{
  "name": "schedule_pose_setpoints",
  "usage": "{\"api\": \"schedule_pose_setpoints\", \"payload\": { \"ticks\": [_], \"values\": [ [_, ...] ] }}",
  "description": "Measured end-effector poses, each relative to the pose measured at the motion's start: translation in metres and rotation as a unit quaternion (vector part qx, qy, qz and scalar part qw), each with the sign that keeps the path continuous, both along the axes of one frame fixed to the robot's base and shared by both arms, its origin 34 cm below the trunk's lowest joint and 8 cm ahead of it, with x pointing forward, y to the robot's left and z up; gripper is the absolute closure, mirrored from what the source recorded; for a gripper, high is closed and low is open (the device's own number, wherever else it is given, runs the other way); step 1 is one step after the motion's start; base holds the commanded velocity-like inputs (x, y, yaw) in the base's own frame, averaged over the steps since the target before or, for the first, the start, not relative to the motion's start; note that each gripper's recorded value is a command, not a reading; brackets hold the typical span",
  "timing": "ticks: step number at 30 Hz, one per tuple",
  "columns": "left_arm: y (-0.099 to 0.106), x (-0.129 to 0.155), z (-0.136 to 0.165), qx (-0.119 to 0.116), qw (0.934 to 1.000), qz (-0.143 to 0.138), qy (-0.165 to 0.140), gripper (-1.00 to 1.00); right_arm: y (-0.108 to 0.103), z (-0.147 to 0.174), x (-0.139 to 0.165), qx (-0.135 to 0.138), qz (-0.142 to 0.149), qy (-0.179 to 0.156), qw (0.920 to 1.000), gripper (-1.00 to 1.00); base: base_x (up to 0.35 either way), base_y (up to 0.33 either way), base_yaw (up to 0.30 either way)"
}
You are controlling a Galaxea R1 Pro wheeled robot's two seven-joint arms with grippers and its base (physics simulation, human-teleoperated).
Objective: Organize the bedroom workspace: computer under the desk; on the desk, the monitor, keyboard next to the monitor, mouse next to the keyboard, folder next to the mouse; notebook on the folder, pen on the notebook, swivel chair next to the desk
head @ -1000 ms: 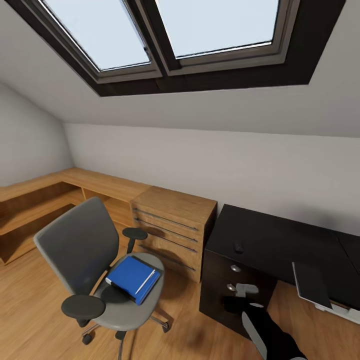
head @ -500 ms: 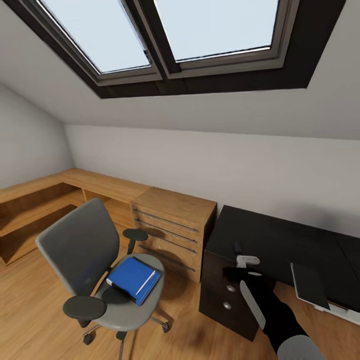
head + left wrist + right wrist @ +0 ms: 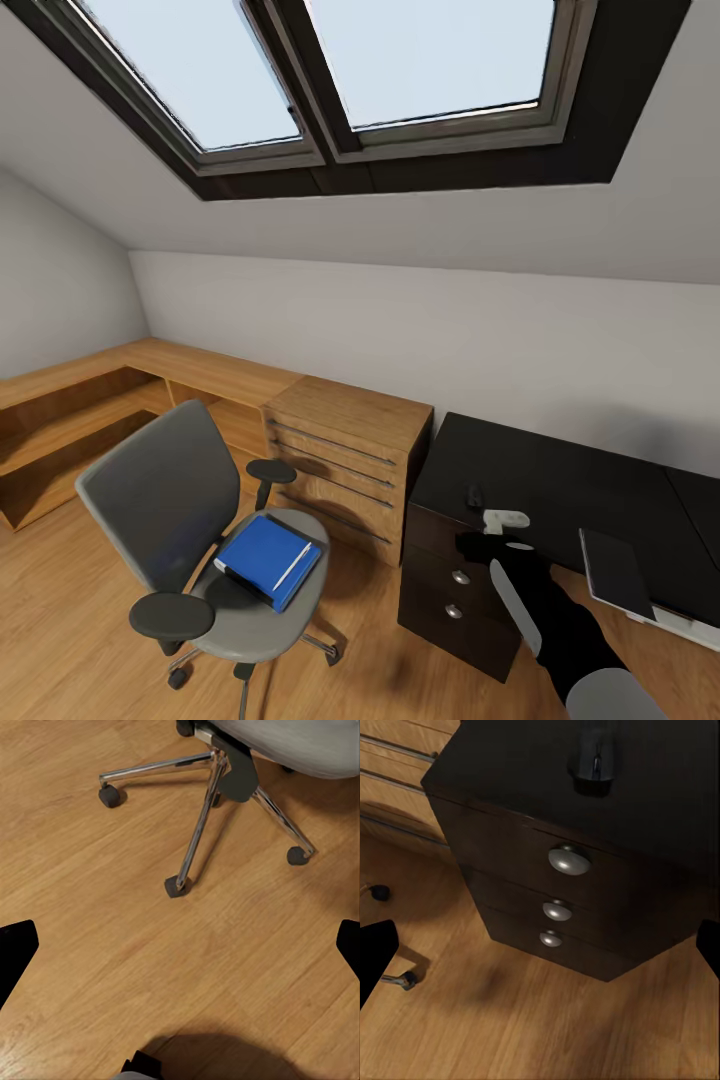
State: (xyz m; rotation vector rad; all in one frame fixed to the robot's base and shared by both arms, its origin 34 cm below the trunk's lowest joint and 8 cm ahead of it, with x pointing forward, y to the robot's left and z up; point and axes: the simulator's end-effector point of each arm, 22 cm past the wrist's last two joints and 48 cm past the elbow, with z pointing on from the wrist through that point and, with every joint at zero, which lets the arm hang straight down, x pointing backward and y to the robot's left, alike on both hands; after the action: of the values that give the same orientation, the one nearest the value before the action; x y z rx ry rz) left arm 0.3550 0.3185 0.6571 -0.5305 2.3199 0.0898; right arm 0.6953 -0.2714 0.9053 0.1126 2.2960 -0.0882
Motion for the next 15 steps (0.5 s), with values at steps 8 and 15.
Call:
{"api": "schedule_pose_setpoints", "payload": {
  "ticks": [8, 15],
  "values": [
    [-0.007, 0.012, 0.018, 0.021, 0.9983, -0.004, -0.055, -1.0, -0.022, 0.0, 0.0, -0.013, -0.007, 0.0, 0.9999, -1.0, 0.0, 0.0, 0.0],
    [-0.006, 0.011, 0.023, 0.031, 0.9972, -0.004, -0.068, -1.0, -0.028, 0.001, -0.001, -0.017, -0.009, 0.0, 0.9998, -1.0, 0.0, 0.0, 0.0]
  ]
}}
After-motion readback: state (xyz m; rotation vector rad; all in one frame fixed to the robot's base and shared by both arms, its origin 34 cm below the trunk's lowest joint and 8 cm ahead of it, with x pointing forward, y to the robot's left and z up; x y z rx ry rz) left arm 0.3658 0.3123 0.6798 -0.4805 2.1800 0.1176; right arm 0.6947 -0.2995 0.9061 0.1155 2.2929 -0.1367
